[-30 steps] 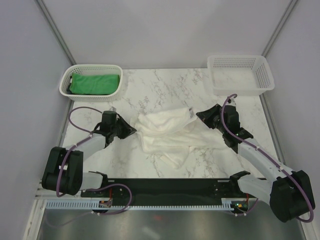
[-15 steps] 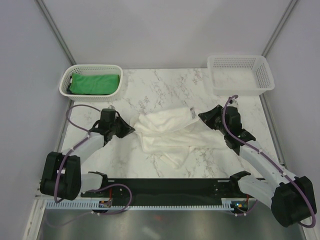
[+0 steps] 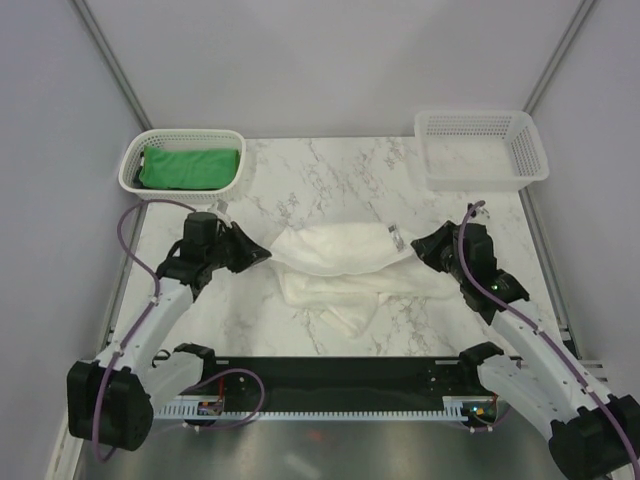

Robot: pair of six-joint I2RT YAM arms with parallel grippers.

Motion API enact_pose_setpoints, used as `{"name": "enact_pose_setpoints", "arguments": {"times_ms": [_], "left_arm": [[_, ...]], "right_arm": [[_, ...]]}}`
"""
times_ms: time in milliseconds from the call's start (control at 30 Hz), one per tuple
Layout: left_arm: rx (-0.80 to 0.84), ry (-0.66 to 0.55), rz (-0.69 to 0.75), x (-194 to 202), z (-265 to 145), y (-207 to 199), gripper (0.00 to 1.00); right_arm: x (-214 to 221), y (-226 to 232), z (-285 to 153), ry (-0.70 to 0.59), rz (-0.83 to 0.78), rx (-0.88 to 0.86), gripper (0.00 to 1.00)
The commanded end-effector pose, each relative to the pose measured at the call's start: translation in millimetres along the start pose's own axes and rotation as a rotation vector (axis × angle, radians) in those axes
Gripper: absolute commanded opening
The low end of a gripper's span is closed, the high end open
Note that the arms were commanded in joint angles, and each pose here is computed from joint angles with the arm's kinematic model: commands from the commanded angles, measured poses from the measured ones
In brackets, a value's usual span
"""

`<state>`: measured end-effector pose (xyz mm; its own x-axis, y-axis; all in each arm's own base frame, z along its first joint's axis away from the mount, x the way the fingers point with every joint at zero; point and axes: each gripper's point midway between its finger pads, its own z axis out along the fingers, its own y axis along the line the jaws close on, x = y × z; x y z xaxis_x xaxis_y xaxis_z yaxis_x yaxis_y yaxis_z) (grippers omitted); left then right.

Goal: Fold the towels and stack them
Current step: Flatten out the crumpled towel

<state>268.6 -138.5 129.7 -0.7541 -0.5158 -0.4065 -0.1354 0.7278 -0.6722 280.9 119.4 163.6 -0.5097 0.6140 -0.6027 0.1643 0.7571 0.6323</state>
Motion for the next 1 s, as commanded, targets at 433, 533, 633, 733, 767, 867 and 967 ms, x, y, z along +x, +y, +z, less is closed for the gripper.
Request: {"name": "enact_pose_setpoints", "arguments": {"times_ms": [433,533,633,733,767,867,967], "left_arm": [[0.573,-0.463,0.098,-287.6,-69.9,-275.4,0.02],[0.731,-0.515,0.051,-351.2,-80.1,-321.3,0.02],[0.908,-0.582,0.03,-380.2,-109.2,-351.3,0.02],[0.961,-0.604,0.005,-383.8,-132.3,-349.9,0.02],[0.965,-0.622,0.022,-382.6,-141.8,-349.4,0.02],[0.93,-0.621,0.075,-362.6,-159.3,-345.7,0.02],[0.952,-0.633,0.154,-335.0,-201.5,-356.4,0.02]], "right_arm": [[-324.8,259.3,42.2,-0.61,-0.125,-0.3,0.0],[-381.3,296.1,49.2,-0.68,-0.16,-0.457,0.0],[-424.0,293.6,28.4,-0.792,-0.079,-0.61,0.0],[-441.3,289.1,-16.5,-0.864,-0.048,-0.655,0.0],[-447.3,296.4,-50.9,-0.905,-0.069,-0.695,0.0],[-442.3,312.3,-104.4,-0.933,-0.139,-0.743,0.0],[-430.3,319.8,-147.0,-0.937,-0.164,-0.774,0.0]]}}
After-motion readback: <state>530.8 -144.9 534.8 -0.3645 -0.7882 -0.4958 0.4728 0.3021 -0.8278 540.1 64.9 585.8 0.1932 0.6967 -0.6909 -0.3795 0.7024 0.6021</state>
